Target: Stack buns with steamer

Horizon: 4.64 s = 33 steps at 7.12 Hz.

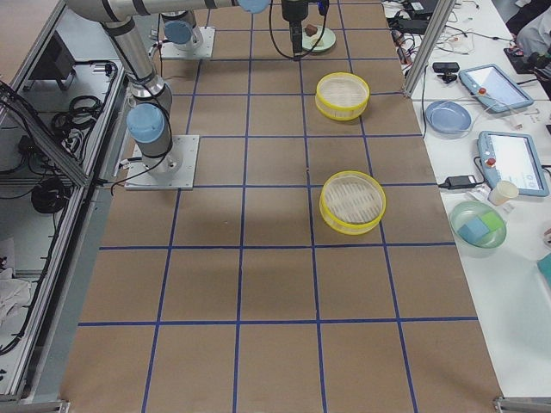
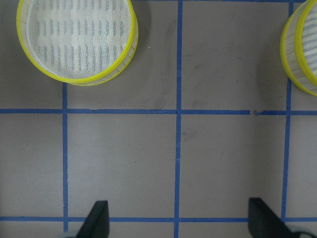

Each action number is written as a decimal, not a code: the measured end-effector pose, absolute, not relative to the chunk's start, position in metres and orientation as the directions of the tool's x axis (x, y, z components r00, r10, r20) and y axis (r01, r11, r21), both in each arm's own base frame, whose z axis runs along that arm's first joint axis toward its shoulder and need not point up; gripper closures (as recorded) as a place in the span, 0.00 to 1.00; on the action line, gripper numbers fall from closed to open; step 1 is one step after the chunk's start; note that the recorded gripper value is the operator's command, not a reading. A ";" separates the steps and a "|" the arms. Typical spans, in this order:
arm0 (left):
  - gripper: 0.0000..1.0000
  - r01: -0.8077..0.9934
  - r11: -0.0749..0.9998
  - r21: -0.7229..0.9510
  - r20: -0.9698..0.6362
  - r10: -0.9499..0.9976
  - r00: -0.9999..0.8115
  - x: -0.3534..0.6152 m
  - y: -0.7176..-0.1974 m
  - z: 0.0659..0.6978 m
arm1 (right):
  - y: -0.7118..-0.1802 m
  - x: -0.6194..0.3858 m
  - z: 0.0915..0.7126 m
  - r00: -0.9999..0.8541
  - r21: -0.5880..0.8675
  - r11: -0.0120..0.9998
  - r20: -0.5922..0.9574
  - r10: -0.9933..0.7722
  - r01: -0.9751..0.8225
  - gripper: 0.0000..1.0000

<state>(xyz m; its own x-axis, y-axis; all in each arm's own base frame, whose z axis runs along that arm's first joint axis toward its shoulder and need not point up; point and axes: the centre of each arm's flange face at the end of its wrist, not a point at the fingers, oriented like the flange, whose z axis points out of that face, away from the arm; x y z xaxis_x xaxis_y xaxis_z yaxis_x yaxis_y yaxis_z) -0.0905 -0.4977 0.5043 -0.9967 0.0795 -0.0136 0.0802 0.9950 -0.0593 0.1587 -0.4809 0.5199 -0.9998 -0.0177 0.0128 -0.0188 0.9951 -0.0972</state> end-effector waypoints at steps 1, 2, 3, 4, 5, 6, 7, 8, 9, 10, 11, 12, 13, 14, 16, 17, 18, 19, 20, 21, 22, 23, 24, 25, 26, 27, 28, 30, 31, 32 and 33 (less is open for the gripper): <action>0.00 0.081 0.995 -0.057 -0.013 0.081 -0.997 -0.091 -0.498 0.503 | -0.481 0.159 0.519 -1.000 -0.096 0.995 0.011 -0.017 -0.018 0.00; 0.00 0.082 0.995 -0.051 -0.012 0.082 -0.997 -0.091 -0.496 0.503 | -0.482 0.159 0.519 -1.000 -0.096 0.995 0.009 -0.018 -0.019 0.00; 0.00 0.082 0.996 -0.043 -0.010 0.082 -0.997 -0.091 -0.494 0.503 | -0.482 0.159 0.519 -1.000 -0.096 0.995 0.007 -0.019 -0.019 0.00; 0.00 0.082 0.996 -0.040 -0.010 0.082 -0.997 -0.091 -0.493 0.503 | -0.482 0.159 0.518 -1.000 -0.096 0.995 0.007 -0.019 -0.020 0.00; 0.00 0.081 0.996 -0.036 -0.011 0.080 -0.997 -0.090 -0.492 0.503 | -0.484 0.158 0.516 -1.000 -0.092 0.996 0.009 -0.017 -0.017 0.00; 0.00 0.078 0.997 -0.030 -0.012 0.078 -0.997 -0.089 -0.492 0.502 | -0.489 0.153 0.514 -1.000 -0.095 0.995 0.009 -0.008 -0.009 0.00; 0.00 0.073 0.997 -0.023 -0.012 0.073 -0.997 -0.086 -0.492 0.501 | -0.501 0.142 0.514 -1.000 -0.135 0.991 0.014 0.007 0.005 0.00; 0.00 0.069 0.998 -0.009 -0.010 0.069 -0.998 -0.084 -0.492 0.499 | -0.516 0.120 0.516 -0.999 -0.193 0.981 0.027 0.030 0.024 0.00; 0.00 0.066 0.998 0.008 -0.007 0.066 -0.998 -0.080 -0.494 0.495 | -0.532 0.093 0.511 -0.998 -0.209 0.977 0.040 0.053 0.044 0.00; 0.00 0.054 0.998 0.032 0.000 0.054 -0.999 -0.072 -0.501 0.482 | -0.555 0.053 0.493 -0.995 -0.187 0.980 0.055 0.084 0.072 0.00; 0.00 0.035 0.998 0.050 0.005 0.035 -0.999 -0.061 -0.512 0.461 | -0.578 0.001 0.474 -0.992 -0.161 0.983 0.072 0.105 0.092 0.00; 0.00 0.023 0.999 0.040 0.003 0.023 -1.000 -0.053 -0.526 0.435 | -0.594 -0.048 0.461 -0.993 -0.150 0.986 0.088 0.084 0.070 0.00; 0.00 0.014 1.000 0.024 0.000 0.014 -1.000 -0.047 -0.543 0.406 | -0.607 -0.100 0.444 -0.994 -0.137 0.989 0.080 0.073 0.062 0.00; 0.00 0.003 1.000 0.016 -0.003 0.003 -1.000 -0.043 -0.559 0.378 | -0.620 -0.153 0.416 -0.996 -0.136 0.988 0.042 0.079 0.072 0.00; 0.01 -0.026 1.000 0.016 -0.022 -0.025 -0.999 -0.033 -0.594 0.317 | -0.648 -0.233 0.353 -0.998 -0.193 0.980 0.034 0.051 0.043 0.00; 0.00 -0.032 0.999 0.023 -0.027 -0.031 -0.999 -0.029 -0.608 0.288 | -0.655 -0.255 0.327 -0.998 -0.196 0.980 0.037 0.044 0.036 0.06; 0.00 -0.035 0.999 0.023 -0.027 -0.035 -0.999 -0.026 -0.620 0.262 | -0.658 -0.271 0.301 -0.998 -0.175 0.984 0.056 0.032 0.022 0.15; 0.00 -0.044 0.999 0.017 -0.026 -0.044 -0.999 -0.024 -0.631 0.239 | -0.658 -0.282 0.278 -0.996 -0.131 0.991 0.091 0.003 -0.009 0.14; 0.00 -0.059 0.998 0.001 -0.024 -0.059 -0.998 -0.023 -0.639 0.222 | -0.659 -0.287 0.262 -0.993 -0.098 0.995 0.115 -0.022 -0.034 0.15; 0.11 -0.075 0.997 -0.018 -0.009 -0.075 -0.997 -0.023 -0.645 0.210 | -0.661 -0.290 0.249 -0.992 -0.090 0.995 0.122 -0.043 -0.054 0.16; 0.25 -0.086 0.996 -0.025 0.019 -0.086 -0.996 -0.025 -0.648 0.201 | -0.664 -0.292 0.238 -0.991 -0.094 0.993 0.118 -0.062 -0.074 0.23; 0.38 -0.087 0.996 -0.019 0.034 -0.086 -0.996 -0.027 -0.649 0.193 | -0.666 -0.292 0.231 -0.991 -0.102 0.991 0.111 -0.071 -0.083 0.39; 0.82 -0.075 0.997 -0.012 0.035 -0.075 -0.997 -0.027 -0.648 0.188 | -0.668 -0.291 0.227 -0.992 -0.107 0.990 0.102 -0.076 -0.087 0.53; 1.00 -0.049 0.999 -0.009 0.033 -0.049 -0.998 -0.027 -0.647 0.186 | -0.668 -0.291 0.225 -0.992 -0.110 0.990 0.098 -0.077 -0.088 0.61; 1.00 -0.022 1.000 -0.008 0.029 -0.022 -0.999 -0.026 -0.647 0.187 | -0.668 -0.291 0.224 -0.992 -0.111 0.990 0.096 -0.076 -0.087 0.62; 1.00 -0.014 1.000 -0.019 0.028 -0.014 -1.000 -0.025 -0.649 0.192 | -0.669 -0.291 0.223 -0.993 -0.109 0.990 0.093 -0.076 -0.086 0.72; 1.00 -0.030 0.998 -0.052 0.028 -0.028 -0.999 -0.025 -0.654 0.209 | -0.669 -0.291 0.221 -0.993 -0.107 0.991 0.091 -0.074 -0.084 0.87; 1.00 -0.137 0.980 -0.144 0.108 -0.122 -0.987 -0.036 -0.671 0.258 | -0.669 -0.291 0.221 -0.994 -0.107 0.991 0.091 -0.067 -0.077 1.00; 1.00 -0.231 0.958 -0.173 0.220 -0.191 -0.957 -0.051 -0.678 0.276 | -0.669 -0.291 0.223 -0.995 -0.111 0.992 0.090 -0.052 -0.062 1.00; 1.00 -0.312 0.931 -0.192 0.344 -0.233 -0.909 -0.076 -0.683 0.288 | -0.669 -0.291 0.227 -0.995 -0.117 0.992 0.090 -0.032 -0.043 1.00; 1.00 -0.355 0.914 -0.198 0.431 -0.244 -0.869 -0.110 -0.685 0.294 | -0.668 -0.291 0.234 -0.996 -0.123 0.992 0.092 -0.021 -0.032 1.00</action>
